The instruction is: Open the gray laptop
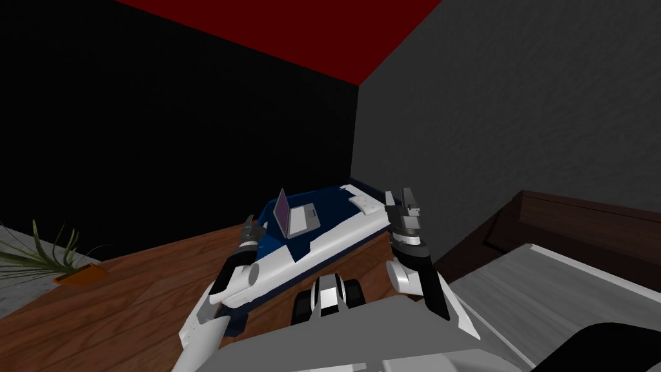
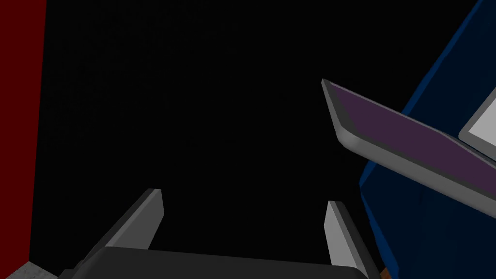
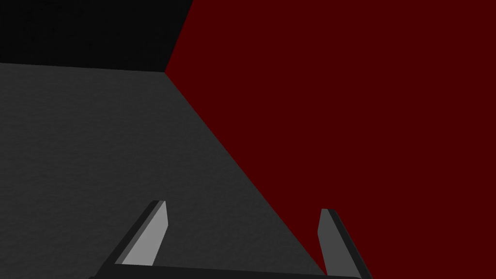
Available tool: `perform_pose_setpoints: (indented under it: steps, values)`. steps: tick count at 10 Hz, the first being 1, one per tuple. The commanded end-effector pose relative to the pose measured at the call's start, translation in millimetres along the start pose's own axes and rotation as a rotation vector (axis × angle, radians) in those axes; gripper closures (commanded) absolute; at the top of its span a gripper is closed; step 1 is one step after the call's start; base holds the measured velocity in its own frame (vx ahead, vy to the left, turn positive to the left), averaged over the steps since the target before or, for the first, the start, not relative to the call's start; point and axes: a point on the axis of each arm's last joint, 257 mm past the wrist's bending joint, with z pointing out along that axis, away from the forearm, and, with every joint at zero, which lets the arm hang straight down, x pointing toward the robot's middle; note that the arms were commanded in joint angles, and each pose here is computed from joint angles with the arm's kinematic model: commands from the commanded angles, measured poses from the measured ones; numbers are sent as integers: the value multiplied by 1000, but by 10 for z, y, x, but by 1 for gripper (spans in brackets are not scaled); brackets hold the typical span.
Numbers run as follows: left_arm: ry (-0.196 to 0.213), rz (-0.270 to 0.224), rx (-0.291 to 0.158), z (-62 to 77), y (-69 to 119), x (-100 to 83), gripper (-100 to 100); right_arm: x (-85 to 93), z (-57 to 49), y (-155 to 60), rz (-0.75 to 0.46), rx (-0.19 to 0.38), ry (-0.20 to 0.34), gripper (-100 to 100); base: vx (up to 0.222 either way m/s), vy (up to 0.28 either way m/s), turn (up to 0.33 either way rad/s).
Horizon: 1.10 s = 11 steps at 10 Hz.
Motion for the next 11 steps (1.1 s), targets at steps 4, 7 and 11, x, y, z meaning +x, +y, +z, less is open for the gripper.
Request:
perform_pose_setpoints:
  steps: [4, 7, 11]
  values:
    - [-104, -100, -124, 249, 419, -394, -100, 0, 0, 0, 0, 0, 0, 0, 11, 1, -138]
    - [-154, -147, -179, 353, 580, -585, -100, 0, 0, 0, 0, 0, 0, 0, 10, 3, -119]
    - [-204, -184, -226, 457, 672, -797, -100, 0, 0, 0, 0, 0, 0, 0, 2, 4, -78]
